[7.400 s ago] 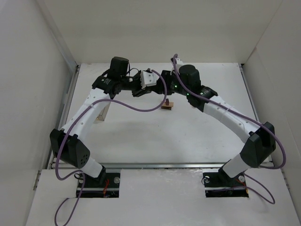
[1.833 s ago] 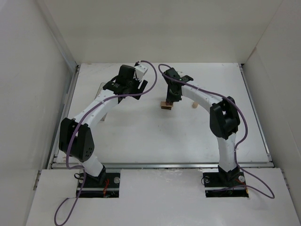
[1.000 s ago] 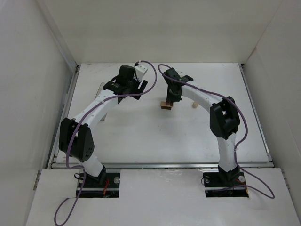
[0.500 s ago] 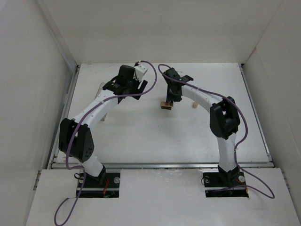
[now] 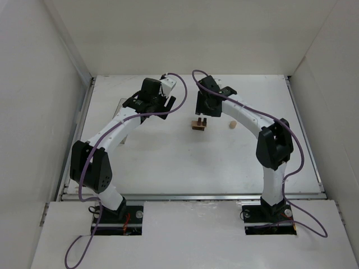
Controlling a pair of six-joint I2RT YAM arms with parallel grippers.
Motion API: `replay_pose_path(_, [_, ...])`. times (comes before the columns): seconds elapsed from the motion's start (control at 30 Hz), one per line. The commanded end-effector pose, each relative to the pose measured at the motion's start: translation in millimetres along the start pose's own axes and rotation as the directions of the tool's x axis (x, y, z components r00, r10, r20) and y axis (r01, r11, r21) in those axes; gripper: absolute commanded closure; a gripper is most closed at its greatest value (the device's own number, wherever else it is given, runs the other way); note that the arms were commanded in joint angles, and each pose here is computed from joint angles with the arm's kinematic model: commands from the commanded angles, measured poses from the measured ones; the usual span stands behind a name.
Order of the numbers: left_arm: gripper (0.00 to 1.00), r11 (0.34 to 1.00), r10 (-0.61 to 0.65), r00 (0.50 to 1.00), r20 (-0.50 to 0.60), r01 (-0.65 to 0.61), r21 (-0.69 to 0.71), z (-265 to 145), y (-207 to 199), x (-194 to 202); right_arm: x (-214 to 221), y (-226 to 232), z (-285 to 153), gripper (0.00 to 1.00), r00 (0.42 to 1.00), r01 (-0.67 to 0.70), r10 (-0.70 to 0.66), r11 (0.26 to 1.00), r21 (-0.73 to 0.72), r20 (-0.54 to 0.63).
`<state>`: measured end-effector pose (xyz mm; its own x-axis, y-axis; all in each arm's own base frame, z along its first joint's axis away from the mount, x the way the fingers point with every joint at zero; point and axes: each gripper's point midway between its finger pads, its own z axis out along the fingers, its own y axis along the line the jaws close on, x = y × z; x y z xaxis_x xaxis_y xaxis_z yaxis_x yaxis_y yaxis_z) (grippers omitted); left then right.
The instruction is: Build the wood block tower
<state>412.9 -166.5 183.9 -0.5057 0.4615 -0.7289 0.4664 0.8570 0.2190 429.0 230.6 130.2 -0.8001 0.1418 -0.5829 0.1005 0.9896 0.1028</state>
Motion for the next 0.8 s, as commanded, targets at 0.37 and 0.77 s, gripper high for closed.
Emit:
replay_pose_path(0.37, [0.27, 1.0, -0.018, 0.997, 0.079, 0.019, -0.014, -20.1, 7.5, -19.4, -4.8, 23.5, -1.2, 0.33, 1.0, 0.024, -0.024, 1.0, 0.016, -0.001])
replay_pose_path(0.77, [0.27, 1.0, -0.019, 0.996, 0.088, 0.02, -0.016, -21.7, 7.8, -20.1, 11.8, 13.2, 14.8, 0.33, 0.999, 0.034, -0.031, 0.992, 0.123, -0.027])
